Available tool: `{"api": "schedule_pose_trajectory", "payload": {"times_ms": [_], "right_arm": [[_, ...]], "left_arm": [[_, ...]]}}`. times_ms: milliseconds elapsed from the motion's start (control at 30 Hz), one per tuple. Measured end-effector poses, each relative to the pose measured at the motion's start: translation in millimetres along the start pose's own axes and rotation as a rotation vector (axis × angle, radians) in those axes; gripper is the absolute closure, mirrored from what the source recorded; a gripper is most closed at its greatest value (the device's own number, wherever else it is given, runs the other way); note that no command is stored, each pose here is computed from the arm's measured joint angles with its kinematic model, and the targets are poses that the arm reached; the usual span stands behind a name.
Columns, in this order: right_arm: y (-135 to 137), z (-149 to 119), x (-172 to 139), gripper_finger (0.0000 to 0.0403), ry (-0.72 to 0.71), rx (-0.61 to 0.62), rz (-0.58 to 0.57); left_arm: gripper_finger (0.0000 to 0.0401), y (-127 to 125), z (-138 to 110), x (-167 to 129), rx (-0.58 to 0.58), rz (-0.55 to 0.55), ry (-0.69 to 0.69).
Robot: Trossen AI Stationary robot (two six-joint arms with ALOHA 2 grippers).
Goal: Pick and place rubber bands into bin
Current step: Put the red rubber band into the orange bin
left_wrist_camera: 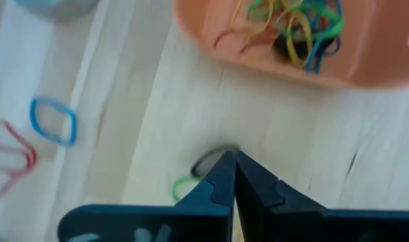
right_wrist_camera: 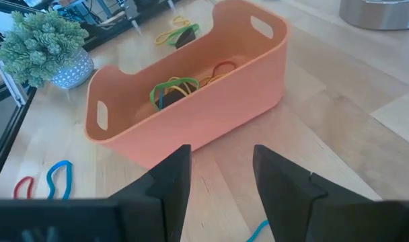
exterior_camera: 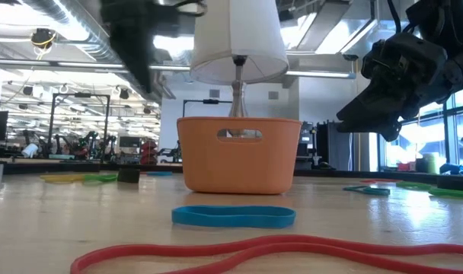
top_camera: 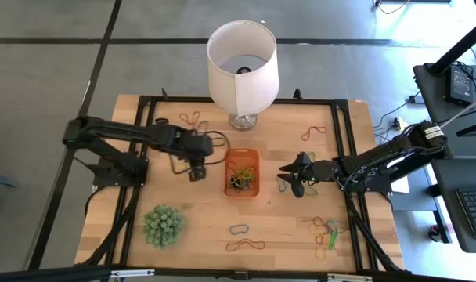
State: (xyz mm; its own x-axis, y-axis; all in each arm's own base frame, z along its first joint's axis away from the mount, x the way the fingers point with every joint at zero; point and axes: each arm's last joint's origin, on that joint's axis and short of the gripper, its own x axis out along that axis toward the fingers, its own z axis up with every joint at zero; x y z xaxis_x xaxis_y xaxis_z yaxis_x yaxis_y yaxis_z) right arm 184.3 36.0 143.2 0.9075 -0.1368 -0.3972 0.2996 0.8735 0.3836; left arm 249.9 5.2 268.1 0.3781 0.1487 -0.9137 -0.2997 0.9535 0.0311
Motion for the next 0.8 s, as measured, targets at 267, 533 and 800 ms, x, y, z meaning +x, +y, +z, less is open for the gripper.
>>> {"api": "schedule_pose_trajectory", "payload": {"times_ms": [267, 533, 800], "right_arm": [[0, 0, 0, 0.0239, 0.000, -0.037, -0.001], [7, 10, 2, 0.0249, -0.032, -0.048, 0.017], [43, 48, -1, 0.0327, 0.242, -0.133, -0.116]], "left_arm": [[0.0399, 15, -51, -2, -0.025, -0.011, -0.111], [0.0399, 20, -78, 13, 0.011, -0.010, -0.215], [0.0399, 21, -92, 33, 0.069, -0.008, -0.237]]}}
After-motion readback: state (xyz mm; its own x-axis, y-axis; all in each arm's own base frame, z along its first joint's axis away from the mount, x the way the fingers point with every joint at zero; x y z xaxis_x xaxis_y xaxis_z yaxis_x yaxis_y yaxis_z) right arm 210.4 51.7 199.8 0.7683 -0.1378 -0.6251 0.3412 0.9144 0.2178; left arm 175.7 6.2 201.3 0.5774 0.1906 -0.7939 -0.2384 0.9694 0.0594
